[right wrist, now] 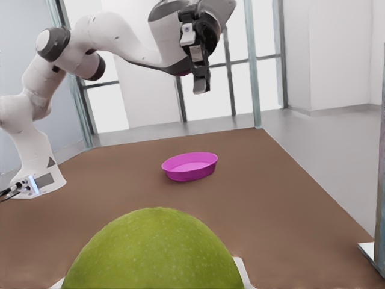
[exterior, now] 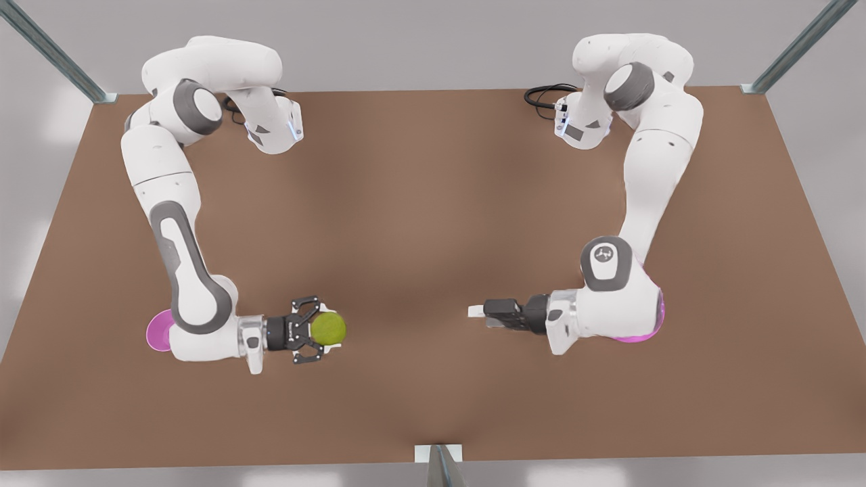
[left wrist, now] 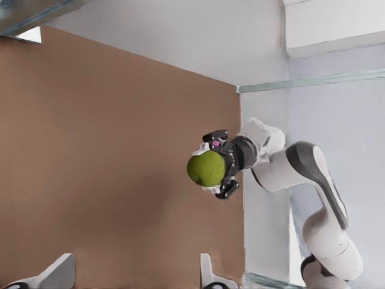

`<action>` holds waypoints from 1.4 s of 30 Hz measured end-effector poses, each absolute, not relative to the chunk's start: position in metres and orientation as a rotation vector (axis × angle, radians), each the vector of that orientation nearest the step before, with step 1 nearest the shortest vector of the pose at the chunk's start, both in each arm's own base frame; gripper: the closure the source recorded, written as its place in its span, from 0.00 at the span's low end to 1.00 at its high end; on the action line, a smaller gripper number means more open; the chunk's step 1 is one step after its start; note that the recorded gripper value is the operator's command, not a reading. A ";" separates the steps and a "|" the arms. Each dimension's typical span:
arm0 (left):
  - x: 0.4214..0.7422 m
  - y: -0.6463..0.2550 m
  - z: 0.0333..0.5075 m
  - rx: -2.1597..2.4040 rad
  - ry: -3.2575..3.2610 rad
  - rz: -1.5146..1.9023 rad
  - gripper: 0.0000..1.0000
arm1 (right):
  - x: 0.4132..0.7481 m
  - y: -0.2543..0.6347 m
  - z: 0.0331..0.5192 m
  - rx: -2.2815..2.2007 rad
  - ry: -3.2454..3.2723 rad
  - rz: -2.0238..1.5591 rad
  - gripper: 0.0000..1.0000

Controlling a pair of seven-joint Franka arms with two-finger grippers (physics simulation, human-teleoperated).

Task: Use the left arm to pick up the apple from the plate, transfer it to the gripper of the right arm, and then use the right arm to place it into the bowl

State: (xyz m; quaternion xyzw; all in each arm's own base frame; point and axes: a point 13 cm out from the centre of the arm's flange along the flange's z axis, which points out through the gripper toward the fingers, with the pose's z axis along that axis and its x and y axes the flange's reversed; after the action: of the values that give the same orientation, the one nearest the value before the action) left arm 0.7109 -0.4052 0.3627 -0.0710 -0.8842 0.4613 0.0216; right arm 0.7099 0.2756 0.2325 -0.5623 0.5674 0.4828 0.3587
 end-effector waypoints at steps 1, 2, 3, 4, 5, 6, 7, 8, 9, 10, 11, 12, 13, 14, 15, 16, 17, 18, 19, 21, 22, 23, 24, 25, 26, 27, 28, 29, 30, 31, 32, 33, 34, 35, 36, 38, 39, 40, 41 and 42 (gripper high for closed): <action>0.699 -0.381 0.358 -0.347 -2.848 1.180 0.00 | 0.707 0.256 0.222 -1.522 1.487 1.209 0.39; 0.691 -0.351 0.350 -0.435 -2.927 0.911 0.00 | 0.703 0.237 0.211 -1.605 1.513 1.166 0.39; 0.690 -0.309 0.344 -0.456 -2.975 0.673 0.00 | 0.699 0.214 0.201 -1.696 1.545 1.115 0.39; 0.692 -0.263 0.340 -0.426 -2.996 0.489 0.00 | 0.693 0.192 0.192 -1.790 1.578 1.061 0.39; 0.692 -0.221 0.342 -0.380 -3.005 0.337 0.00 | 0.688 0.165 0.183 -1.875 1.619 1.006 0.39; 0.680 -0.175 0.349 -0.318 -3.009 0.116 0.00 | 0.685 0.135 0.176 -1.952 1.667 0.942 0.38; 0.646 -0.138 0.359 -0.247 -2.985 -0.099 0.00 | 0.683 0.101 0.168 -2.020 1.715 0.878 0.38; 0.618 -0.110 0.372 -0.166 -2.975 -0.161 0.00 | 0.681 0.068 0.161 -2.082 1.761 0.816 0.38; 0.604 -0.098 0.382 -0.119 -2.973 -0.171 0.00 | 0.680 0.037 0.159 -2.136 1.800 0.755 0.38; 0.598 -0.096 0.391 -0.093 -2.978 -0.165 0.00 | 0.679 0.005 0.161 -2.183 1.838 0.692 0.38; 0.594 -0.099 0.397 -0.086 -2.982 -0.155 0.00 | 0.677 -0.024 0.163 -2.222 1.874 0.637 0.38; 0.593 -0.104 0.406 -0.082 -2.994 -0.140 0.00 | 0.676 -0.050 0.167 -2.258 1.904 0.585 0.38; 0.595 -0.109 0.419 -0.075 -3.013 -0.116 0.00 | 0.675 -0.072 0.169 -2.295 1.930 0.533 0.37; 0.597 -0.112 0.434 -0.065 -3.030 -0.090 0.00 | 0.675 -0.093 0.171 -2.326 1.953 0.484 0.37; 0.603 -0.114 0.446 -0.053 -3.049 -0.059 0.00 | 0.675 -0.111 0.172 -2.349 1.976 0.441 0.37; 0.611 -0.113 0.452 -0.038 -3.059 -0.035 0.00 | 0.675 -0.131 0.171 -2.363 2.004 0.401 0.37; 0.617 -0.109 0.445 -0.023 -3.045 -0.029 0.00 | 0.675 -0.149 0.168 -2.371 2.032 0.363 0.37; 0.622 -0.106 0.442 -0.012 -3.042 -0.036 0.00 | 0.674 -0.164 0.164 -2.376 2.057 0.329 0.37; 0.625 -0.102 0.444 -0.002 -3.041 -0.043 0.00 | 0.675 -0.176 0.159 -2.380 2.073 0.300 0.37; 0.629 -0.090 0.451 0.032 -3.050 -0.047 0.00 | 0.676 -0.188 0.151 -2.388 2.084 0.255 0.37; 0.632 -0.080 0.452 0.058 -3.052 -0.040 0.00 | 0.675 -0.189 0.145 -2.392 2.082 0.242 0.37; 0.632 -0.079 0.453 0.064 -3.052 -0.035 0.00 | 0.675 -0.191 0.139 -2.393 2.081 0.229 0.37; 0.631 -0.086 0.453 0.046 -3.052 -0.036 0.00 | 0.675 -0.195 0.133 -2.388 2.081 0.214 0.37; 0.629 -0.095 0.452 0.026 -3.049 -0.040 0.00 | 0.677 -0.197 0.129 -2.381 2.079 0.196 0.37; 0.628 -0.099 0.452 0.017 -3.046 -0.043 0.00 | 0.680 -0.199 0.126 -2.374 2.076 0.175 0.37; 0.627 -0.101 0.452 0.015 -3.043 -0.047 0.00 | 0.682 -0.202 0.123 -2.365 2.075 0.159 0.37; 0.626 -0.103 0.452 0.011 -3.041 -0.049 0.00 | 0.682 -0.205 0.117 -2.357 2.076 0.151 0.37; 0.625 -0.105 0.452 0.007 -3.039 -0.050 0.00 | 0.683 -0.206 0.113 -2.352 2.074 0.145 0.37; 0.624 -0.107 0.452 0.003 -3.037 -0.051 0.00 | 0.683 -0.205 0.108 -2.348 2.071 0.143 0.37; 0.623 -0.108 0.452 0.002 -3.035 -0.051 0.00 | 0.683 -0.204 0.105 -2.345 2.068 0.139 0.37; 0.623 -0.109 0.452 0.003 -3.033 -0.051 0.00 | 0.683 -0.202 0.102 -2.344 2.064 0.137 0.37; 0.622 -0.109 0.451 0.004 -3.032 -0.050 0.00 | 0.683 -0.200 0.099 -2.345 2.060 0.136 0.37; 0.622 -0.109 0.451 0.006 -3.030 -0.050 0.00 | 0.683 -0.198 0.097 -2.346 2.057 0.135 0.37; 0.621 -0.109 0.451 0.007 -3.028 -0.049 0.00 | 0.682 -0.197 0.095 -2.346 2.054 0.136 0.37; 0.621 -0.109 0.451 0.008 -3.025 -0.050 0.00 | 0.682 -0.195 0.093 -2.347 2.053 0.135 0.37; 0.619 -0.108 0.451 0.011 -3.019 -0.052 0.00 | 0.679 -0.195 0.091 -2.346 2.053 0.136 0.37; 0.619 -0.108 0.451 0.012 -3.017 -0.053 0.00 | 0.676 -0.195 0.090 -2.346 2.055 0.139 0.37; 0.618 -0.108 0.450 0.013 -3.015 -0.054 0.00 | 0.671 -0.197 0.089 -2.344 2.061 0.144 0.37; 0.618 -0.108 0.450 0.014 -3.013 -0.055 0.00 | 0.667 -0.199 0.089 -2.342 2.066 0.150 0.37; 0.617 -0.108 0.450 0.015 -3.012 -0.055 0.00 | 0.663 -0.199 0.088 -2.343 2.068 0.156 0.37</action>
State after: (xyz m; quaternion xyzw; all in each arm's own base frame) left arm 0.6173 -0.1080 0.4502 0.0049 -0.9977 -0.0183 0.0647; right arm 0.6630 -0.1990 0.0876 -0.7487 0.6609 0.0499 0.0060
